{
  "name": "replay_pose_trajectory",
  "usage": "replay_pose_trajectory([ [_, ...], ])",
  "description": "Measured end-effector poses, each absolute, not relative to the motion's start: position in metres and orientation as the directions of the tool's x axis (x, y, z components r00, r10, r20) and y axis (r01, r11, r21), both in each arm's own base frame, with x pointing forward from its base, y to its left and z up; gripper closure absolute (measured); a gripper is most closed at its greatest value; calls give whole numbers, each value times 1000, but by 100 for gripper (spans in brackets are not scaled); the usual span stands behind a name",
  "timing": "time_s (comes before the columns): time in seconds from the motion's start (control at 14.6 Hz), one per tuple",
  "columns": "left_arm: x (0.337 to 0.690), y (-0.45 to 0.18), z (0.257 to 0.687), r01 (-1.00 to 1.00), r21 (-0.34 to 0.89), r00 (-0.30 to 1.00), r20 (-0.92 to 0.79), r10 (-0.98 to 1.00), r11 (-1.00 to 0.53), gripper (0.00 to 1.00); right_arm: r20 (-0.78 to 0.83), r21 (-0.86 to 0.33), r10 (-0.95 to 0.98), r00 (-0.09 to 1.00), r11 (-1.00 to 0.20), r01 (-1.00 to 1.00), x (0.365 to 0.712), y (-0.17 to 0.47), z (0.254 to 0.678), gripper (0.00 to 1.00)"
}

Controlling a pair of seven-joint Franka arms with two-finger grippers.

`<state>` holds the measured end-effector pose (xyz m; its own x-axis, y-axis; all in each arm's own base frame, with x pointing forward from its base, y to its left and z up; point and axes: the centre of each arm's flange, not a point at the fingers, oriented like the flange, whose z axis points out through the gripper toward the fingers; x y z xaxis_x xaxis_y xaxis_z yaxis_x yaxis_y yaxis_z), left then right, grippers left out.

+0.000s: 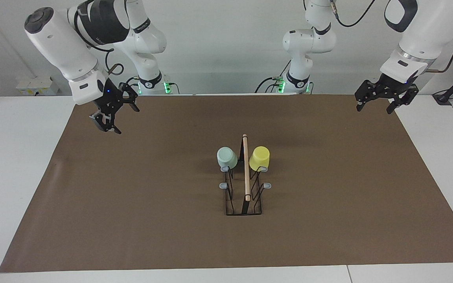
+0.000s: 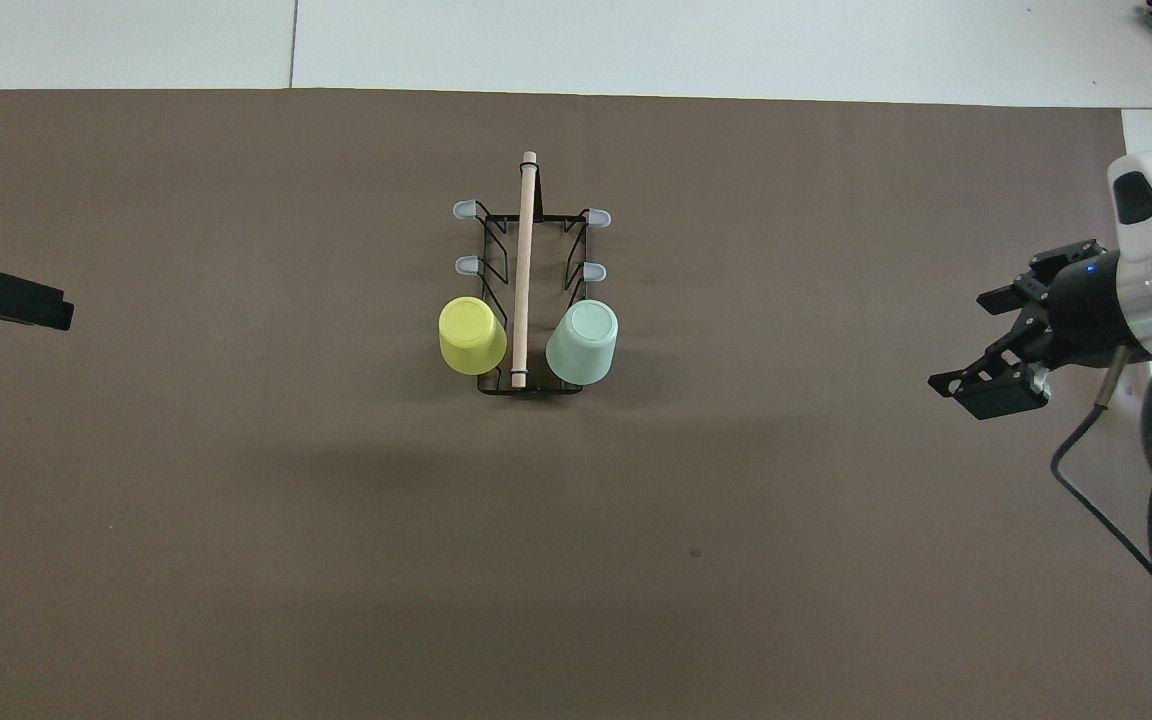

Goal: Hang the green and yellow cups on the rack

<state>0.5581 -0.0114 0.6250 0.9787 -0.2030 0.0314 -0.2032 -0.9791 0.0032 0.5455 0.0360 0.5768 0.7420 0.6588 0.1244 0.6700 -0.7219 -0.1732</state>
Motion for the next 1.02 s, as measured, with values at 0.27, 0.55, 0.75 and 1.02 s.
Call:
replay_pose_trajectory([
  [0.27,558,-11,625,-203,3,979,31,-203,-979,0,-21,-176,268,963,-949,260,537,33,601,0],
  [0.55,558,-11,625,-203,3,979,31,-203,-979,0,-50,-140,182,982,-975,173,532,26,620,0],
  [0.75,558,-11,625,-203,3,979,31,-203,-979,0,-40,-129,128,991,-984,122,534,22,621,0],
  [1.02,558,-11,625,-203,3,979,31,-203,-979,0,-60,-124,54,997,-991,47,533,7,622,0],
])
